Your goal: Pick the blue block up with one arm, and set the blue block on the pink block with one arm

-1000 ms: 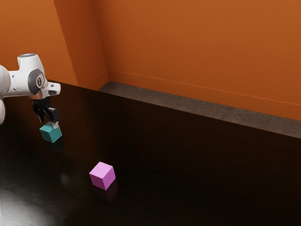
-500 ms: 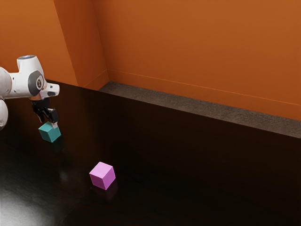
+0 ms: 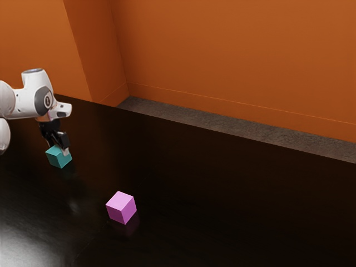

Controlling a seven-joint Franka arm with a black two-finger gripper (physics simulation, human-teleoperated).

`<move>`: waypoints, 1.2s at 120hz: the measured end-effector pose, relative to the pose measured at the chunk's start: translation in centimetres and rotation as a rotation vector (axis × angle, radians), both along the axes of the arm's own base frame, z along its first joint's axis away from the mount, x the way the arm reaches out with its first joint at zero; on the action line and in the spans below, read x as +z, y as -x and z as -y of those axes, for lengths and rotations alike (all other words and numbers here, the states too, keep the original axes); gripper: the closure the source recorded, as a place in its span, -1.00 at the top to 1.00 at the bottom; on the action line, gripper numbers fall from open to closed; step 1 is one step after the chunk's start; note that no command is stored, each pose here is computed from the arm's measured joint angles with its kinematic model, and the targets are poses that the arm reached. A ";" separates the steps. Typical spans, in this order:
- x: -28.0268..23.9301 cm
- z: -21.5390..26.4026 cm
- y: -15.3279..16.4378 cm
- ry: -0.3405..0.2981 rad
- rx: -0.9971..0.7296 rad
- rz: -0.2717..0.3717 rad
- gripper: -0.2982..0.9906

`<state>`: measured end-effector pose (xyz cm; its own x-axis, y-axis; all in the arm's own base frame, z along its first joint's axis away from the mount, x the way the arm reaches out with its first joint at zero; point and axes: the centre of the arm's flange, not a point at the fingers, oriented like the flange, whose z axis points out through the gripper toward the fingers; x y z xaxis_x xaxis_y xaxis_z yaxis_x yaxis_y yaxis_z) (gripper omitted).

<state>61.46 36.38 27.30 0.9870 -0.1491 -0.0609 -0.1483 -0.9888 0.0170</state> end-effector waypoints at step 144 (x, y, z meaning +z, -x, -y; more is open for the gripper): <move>-1.5 0.3 0.8 0.045 -0.027 -0.028 0.17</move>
